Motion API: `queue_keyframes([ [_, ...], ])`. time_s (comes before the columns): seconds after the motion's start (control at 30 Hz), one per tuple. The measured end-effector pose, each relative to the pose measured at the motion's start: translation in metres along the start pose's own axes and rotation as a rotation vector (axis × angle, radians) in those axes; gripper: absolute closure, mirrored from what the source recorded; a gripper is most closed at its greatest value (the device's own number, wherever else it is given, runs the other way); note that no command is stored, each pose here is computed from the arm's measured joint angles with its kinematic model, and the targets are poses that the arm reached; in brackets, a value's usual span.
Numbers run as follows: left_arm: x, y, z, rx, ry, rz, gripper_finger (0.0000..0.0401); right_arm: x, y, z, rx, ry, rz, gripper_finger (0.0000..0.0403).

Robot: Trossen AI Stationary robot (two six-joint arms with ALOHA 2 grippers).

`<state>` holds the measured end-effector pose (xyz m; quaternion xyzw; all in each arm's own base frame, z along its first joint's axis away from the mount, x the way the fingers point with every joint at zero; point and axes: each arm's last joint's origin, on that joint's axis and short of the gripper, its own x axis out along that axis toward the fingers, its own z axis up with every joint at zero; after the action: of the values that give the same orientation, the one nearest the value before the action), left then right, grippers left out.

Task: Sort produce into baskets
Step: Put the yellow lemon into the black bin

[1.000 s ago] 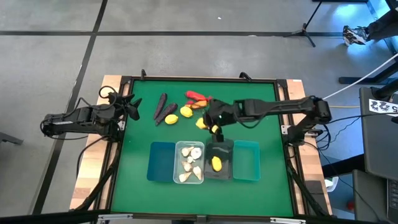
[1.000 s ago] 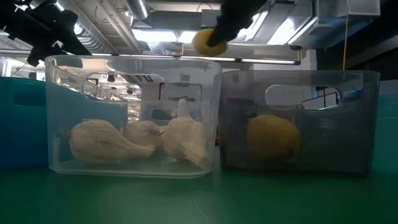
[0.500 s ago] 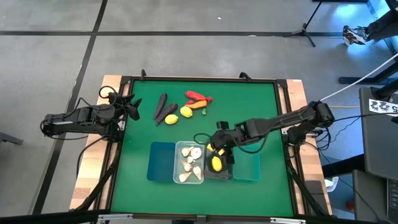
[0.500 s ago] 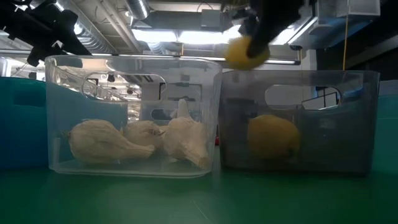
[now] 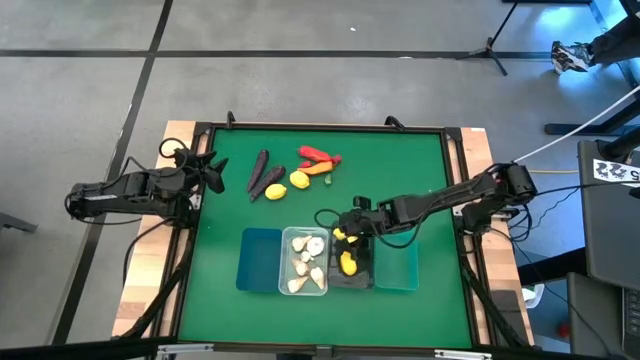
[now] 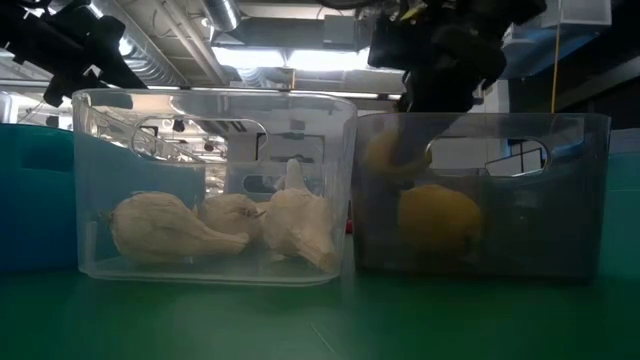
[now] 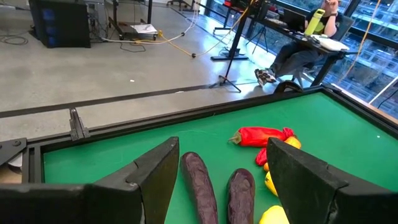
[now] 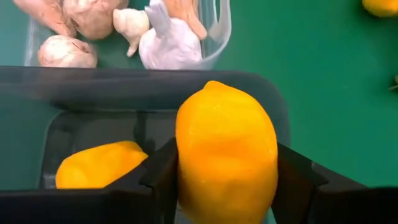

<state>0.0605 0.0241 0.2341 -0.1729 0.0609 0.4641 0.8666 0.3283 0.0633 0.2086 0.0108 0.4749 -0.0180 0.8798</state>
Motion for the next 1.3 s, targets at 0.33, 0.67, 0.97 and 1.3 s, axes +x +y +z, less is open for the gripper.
queue_keyframes([
  [0.33, 0.0, 0.0, 0.0, 0.0, 0.0, 0.0, 0.0164, 0.01, 0.0, -0.007, 0.075, -0.059, 0.016, 0.0217],
  [0.67, 0.0, 0.0, 0.0, 0.0, 0.0, 0.001, 0.0164, 0.017, -0.001, -0.018, 0.114, -0.05, 0.014, 0.0216],
  [0.97, 0.0, 0.0, 0.0, 0.0, 0.0, 0.0, 0.0164, 0.033, 0.002, -0.019, 0.102, -0.038, 0.07, 0.0215],
  [1.3, 0.0, 0.0, 0.0, -0.004, 0.001, 0.002, 0.0164, 0.041, 0.004, -0.02, 0.089, -0.025, 0.092, 0.016],
])
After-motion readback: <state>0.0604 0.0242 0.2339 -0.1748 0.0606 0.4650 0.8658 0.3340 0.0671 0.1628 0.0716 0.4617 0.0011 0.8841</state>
